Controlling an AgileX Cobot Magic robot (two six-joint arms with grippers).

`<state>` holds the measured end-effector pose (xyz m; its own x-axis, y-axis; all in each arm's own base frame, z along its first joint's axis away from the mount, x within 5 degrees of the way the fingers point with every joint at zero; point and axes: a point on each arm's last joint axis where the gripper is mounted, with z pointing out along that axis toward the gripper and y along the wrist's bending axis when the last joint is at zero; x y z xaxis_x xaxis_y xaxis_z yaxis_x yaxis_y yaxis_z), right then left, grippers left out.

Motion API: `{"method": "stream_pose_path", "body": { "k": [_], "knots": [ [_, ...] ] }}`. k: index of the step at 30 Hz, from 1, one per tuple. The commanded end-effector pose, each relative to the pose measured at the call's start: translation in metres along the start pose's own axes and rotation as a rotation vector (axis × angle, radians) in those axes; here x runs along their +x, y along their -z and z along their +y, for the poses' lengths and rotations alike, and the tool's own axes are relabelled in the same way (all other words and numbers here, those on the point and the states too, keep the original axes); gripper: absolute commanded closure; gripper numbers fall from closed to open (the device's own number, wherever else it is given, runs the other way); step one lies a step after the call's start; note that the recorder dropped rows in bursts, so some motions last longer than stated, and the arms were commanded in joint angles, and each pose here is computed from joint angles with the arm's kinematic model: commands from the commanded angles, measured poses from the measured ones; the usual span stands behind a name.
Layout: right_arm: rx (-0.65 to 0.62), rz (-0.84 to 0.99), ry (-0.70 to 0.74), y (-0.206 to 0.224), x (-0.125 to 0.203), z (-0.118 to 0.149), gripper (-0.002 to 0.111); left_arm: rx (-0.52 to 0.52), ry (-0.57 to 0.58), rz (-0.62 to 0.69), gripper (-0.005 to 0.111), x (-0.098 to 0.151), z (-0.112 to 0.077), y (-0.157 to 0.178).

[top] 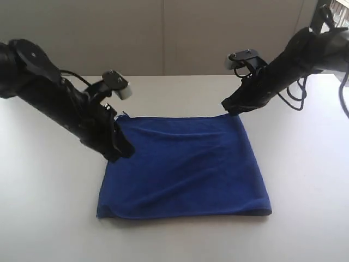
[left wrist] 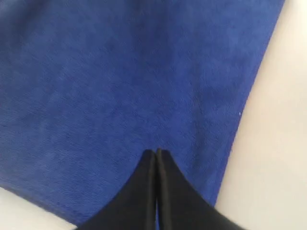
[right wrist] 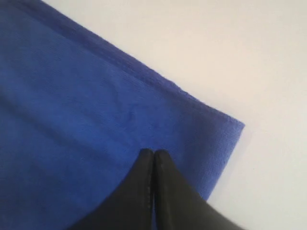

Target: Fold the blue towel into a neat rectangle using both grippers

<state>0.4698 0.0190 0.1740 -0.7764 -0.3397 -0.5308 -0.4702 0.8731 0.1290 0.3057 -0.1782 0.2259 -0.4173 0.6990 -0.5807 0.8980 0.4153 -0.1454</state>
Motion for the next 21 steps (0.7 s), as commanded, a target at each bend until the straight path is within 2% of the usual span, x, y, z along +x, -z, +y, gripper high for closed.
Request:
{"method": "stream_pose_path", "body": {
  "k": [1,4,8,13,16,21],
  "knots": [
    [-0.165,0.042,0.144,0.032,-0.008,0.032,0.108,-0.133,0.018,-0.110,0.107,-0.013,-0.006,0.050],
    [-0.280,0.066,0.183,0.026,-0.013,0.069,0.108,-0.270,0.089,-0.155,0.107,-0.008,-0.003,0.087],
    [-0.367,0.156,0.341,0.004,-0.016,0.134,0.108,-0.390,0.158,-0.178,0.107,0.014,-0.004,0.124],
    [-0.421,0.264,0.508,-0.031,-0.005,0.204,0.108,-0.457,0.231,-0.196,0.107,0.043,-0.008,0.132],
    [-0.449,0.302,0.539,-0.045,0.003,0.225,0.108,-0.490,0.260,-0.209,0.107,0.053,-0.009,0.128],
    [-0.457,0.317,0.544,-0.066,0.011,0.242,0.108,-0.510,0.277,-0.234,0.107,0.057,-0.011,0.128]
  ]
}}
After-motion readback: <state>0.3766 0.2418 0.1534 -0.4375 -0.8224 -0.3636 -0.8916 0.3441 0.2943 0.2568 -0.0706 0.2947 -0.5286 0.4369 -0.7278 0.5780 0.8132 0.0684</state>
